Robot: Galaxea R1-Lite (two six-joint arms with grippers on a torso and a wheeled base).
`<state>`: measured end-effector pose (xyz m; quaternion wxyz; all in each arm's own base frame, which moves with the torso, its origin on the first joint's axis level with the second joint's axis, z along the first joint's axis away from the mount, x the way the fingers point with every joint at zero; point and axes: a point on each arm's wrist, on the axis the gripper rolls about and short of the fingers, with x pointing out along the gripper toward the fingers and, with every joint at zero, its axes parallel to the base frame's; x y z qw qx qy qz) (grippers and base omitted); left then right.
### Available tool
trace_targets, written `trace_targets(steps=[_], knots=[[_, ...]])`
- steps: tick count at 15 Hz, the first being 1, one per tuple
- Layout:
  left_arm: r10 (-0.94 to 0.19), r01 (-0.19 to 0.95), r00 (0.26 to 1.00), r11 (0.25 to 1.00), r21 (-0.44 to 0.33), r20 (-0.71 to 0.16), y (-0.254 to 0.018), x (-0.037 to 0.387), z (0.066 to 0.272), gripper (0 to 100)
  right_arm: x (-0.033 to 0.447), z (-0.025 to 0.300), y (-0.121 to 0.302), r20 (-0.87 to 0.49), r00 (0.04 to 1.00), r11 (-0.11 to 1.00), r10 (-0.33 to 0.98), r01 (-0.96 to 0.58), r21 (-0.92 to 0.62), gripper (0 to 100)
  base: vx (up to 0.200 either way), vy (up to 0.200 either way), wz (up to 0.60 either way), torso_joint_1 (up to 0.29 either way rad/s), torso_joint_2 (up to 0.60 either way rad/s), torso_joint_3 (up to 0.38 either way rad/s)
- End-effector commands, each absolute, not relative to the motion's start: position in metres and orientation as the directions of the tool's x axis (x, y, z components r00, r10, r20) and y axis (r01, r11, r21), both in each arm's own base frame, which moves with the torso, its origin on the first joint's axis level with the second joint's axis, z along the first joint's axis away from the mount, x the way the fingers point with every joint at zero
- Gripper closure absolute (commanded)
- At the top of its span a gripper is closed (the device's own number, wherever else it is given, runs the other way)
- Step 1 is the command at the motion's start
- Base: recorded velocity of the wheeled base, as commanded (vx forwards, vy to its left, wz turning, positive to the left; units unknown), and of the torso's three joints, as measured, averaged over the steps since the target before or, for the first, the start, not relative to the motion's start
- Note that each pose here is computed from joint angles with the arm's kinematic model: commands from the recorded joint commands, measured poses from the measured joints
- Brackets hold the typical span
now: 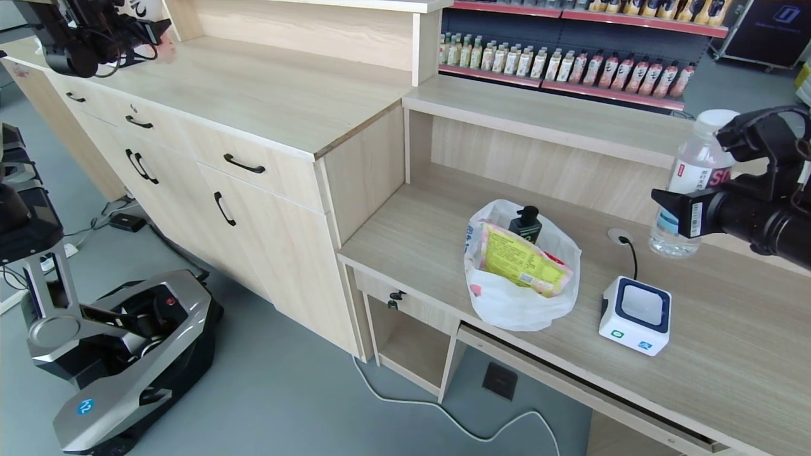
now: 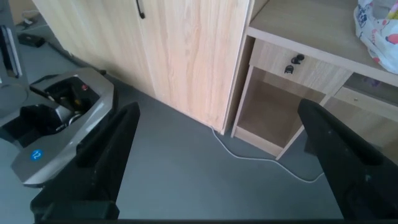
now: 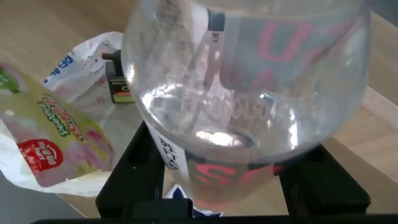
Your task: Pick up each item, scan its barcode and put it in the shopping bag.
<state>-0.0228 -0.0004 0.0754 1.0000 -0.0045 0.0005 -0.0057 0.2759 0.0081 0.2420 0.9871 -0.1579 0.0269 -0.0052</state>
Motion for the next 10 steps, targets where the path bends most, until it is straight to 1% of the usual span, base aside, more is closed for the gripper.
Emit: trace_targets(steps=[1,3,5,7,9,10], knots=[[-0.011,0.011,1.0,1.0,-0.009,0.0,0.0,-0.023,0.075,0,0.305,0.212,0.006,-0.089,0.996,0.957,0.014,-0.039,-0.287,100,0.0,0.0,0.0,0.0,0.0,0.0],[-0.011,0.011,1.0,1.0,-0.009,0.0,0.0,-0.023,0.075,0,0.316,0.191,0.008,-0.07,0.993,0.963,0.099,-0.114,-0.246,100,0.0,0.0,0.0,0.0,0.0,0.0],[-0.012,0.012,1.0,1.0,-0.009,0.0,0.0,-0.023,0.075,0,0.318,0.177,0.009,-0.075,0.989,0.961,0.13,-0.144,-0.237,100,0.0,0.0,0.0,0.0,0.0,0.0],[-0.011,0.011,1.0,1.0,-0.009,0.0,0.0,-0.023,0.075,0,0.321,0.166,0.009,-0.067,0.989,0.963,0.13,-0.142,-0.228,100,0.0,0.0,0.0,0.0,0.0,0.0],[-0.012,0.012,1.0,1.0,-0.009,0.0,0.0,-0.023,0.075,0,0.325,0.155,0.009,-0.04,0.988,0.962,0.151,-0.156,-0.224,100,0.0,0.0,0.0,0.0,0.0,0.0],[-0.011,0.011,1.0,1.0,-0.009,0.0,0.0,-0.023,0.075,0,0.327,0.147,0.01,-0.015,0.982,0.96,0.186,-0.185,-0.212,100,0.0,0.0,0.0,0.0,0.0,0.0]])
